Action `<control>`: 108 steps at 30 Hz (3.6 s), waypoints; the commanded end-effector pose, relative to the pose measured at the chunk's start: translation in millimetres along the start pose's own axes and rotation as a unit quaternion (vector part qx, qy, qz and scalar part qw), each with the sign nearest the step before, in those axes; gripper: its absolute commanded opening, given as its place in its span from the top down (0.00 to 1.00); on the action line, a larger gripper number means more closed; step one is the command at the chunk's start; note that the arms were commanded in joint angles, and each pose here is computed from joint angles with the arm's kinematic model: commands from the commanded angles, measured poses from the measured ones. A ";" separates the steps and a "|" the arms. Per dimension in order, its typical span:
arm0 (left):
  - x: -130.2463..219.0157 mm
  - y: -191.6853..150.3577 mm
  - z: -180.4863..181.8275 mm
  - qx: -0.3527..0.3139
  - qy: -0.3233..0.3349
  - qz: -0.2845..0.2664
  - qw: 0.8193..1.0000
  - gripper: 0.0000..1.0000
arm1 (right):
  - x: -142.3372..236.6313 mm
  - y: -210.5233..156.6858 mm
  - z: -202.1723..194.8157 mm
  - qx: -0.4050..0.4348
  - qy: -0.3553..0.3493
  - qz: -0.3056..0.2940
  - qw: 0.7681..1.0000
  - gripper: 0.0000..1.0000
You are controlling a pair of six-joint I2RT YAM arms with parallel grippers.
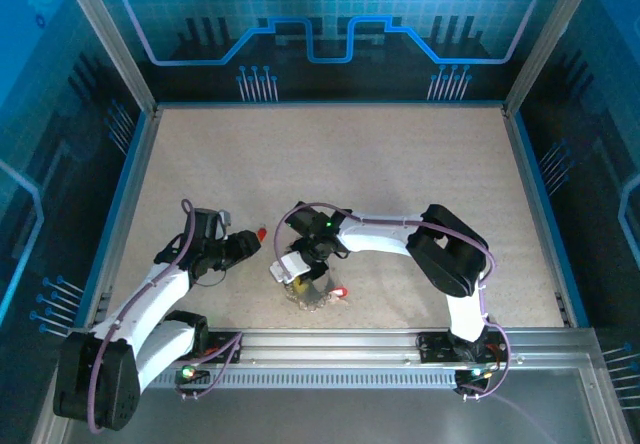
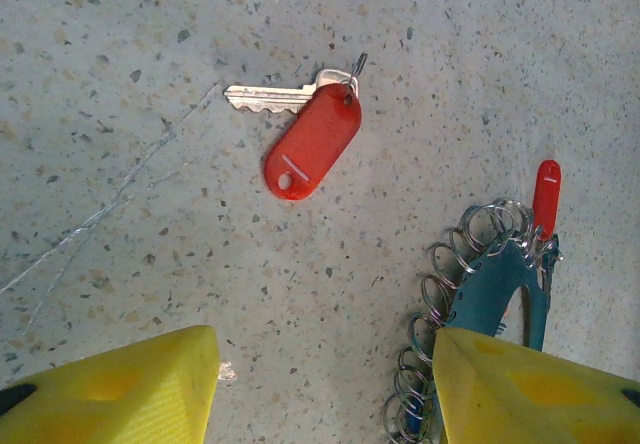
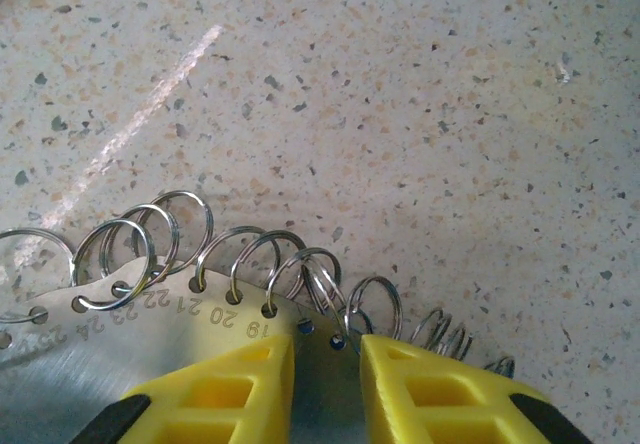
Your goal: Put the keys on the keyring
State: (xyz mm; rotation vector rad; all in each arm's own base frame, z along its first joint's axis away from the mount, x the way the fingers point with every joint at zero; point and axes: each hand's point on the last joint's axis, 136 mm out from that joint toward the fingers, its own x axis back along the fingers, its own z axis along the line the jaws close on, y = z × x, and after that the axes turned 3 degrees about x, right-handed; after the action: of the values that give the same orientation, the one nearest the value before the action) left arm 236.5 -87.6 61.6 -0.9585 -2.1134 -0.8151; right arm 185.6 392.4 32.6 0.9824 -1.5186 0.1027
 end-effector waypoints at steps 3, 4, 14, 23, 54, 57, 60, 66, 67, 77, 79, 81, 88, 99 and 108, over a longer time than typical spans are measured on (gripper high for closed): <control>-0.8 -3.9 2.6 -0.006 0.000 0.001 1.000 0.41 | -3.0 5.0 0.4 -0.014 0.010 -0.015 1.000 0.72; -0.6 -3.3 2.1 -0.005 -0.002 -0.001 1.000 0.41 | -2.0 6.4 -0.3 -0.015 0.009 -0.018 1.000 0.72; -0.5 -3.3 2.1 -0.003 -0.002 -0.002 1.000 0.41 | -12.7 8.4 7.9 -0.019 0.029 -0.014 0.999 0.75; 1.5 -0.6 1.9 0.000 -0.003 -0.012 1.000 0.41 | -10.7 0.7 9.0 -0.025 0.029 0.001 0.999 0.86; 86.5 -61.4 -183.4 -0.550 -0.368 -0.075 0.746 0.52 | 163.0 6.5 -19.9 -0.173 -0.256 -0.261 0.914 1.00; 86.0 -73.2 -185.7 -0.591 -0.378 -0.069 0.709 0.52 | 182.5 3.0 -19.2 -0.188 -0.275 -0.279 0.901 1.00; 82.3 -82.5 -187.1 -0.612 -0.391 -0.053 0.686 0.55 | 196.8 4.0 -14.0 -0.187 -0.285 -0.294 0.893 1.00; 66.4 -93.6 -191.9 -0.651 -0.389 -0.032 0.651 0.60 | 206.3 10.7 2.6 -0.170 -0.275 -0.312 0.894 1.00; 66.3 -93.1 -193.8 -0.656 -0.390 -0.036 0.645 0.60 | 205.4 11.8 5.0 -0.166 -0.273 -0.312 0.895 1.00; 71.5 -101.3 -203.2 -0.696 -0.412 -0.057 0.585 0.65 | 201.8 15.6 14.2 -0.153 -0.268 -0.295 0.904 1.00; 73.4 -103.3 -203.7 -0.699 -0.418 -0.053 0.578 0.66 | 197.1 16.2 18.2 -0.149 -0.262 -0.285 0.910 1.00; 74.7 -105.1 -202.2 -0.706 -0.416 -0.051 0.571 0.69 | 193.5 16.3 19.0 -0.144 -0.258 -0.277 0.914 1.00; 75.0 -110.6 -201.0 -0.711 -0.418 -0.041 0.565 0.69 | 190.8 17.7 17.2 -0.137 -0.269 -0.262 0.916 1.00; 63.7 -112.6 -211.6 -0.708 -0.401 -0.055 0.578 0.85 | 196.2 25.2 21.7 -0.118 -0.280 -0.271 0.913 1.00; 56.7 -105.1 -210.2 -0.708 -0.377 -0.069 0.593 0.81 | 193.3 29.8 26.7 -0.105 -0.270 -0.276 0.917 1.00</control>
State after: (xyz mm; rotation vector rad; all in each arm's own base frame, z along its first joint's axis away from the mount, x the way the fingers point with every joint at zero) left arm 183.4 -277.9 193.5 -2.2764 -1.7299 -2.7007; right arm 183.8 293.8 195.3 1.1981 -1.6498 -0.8040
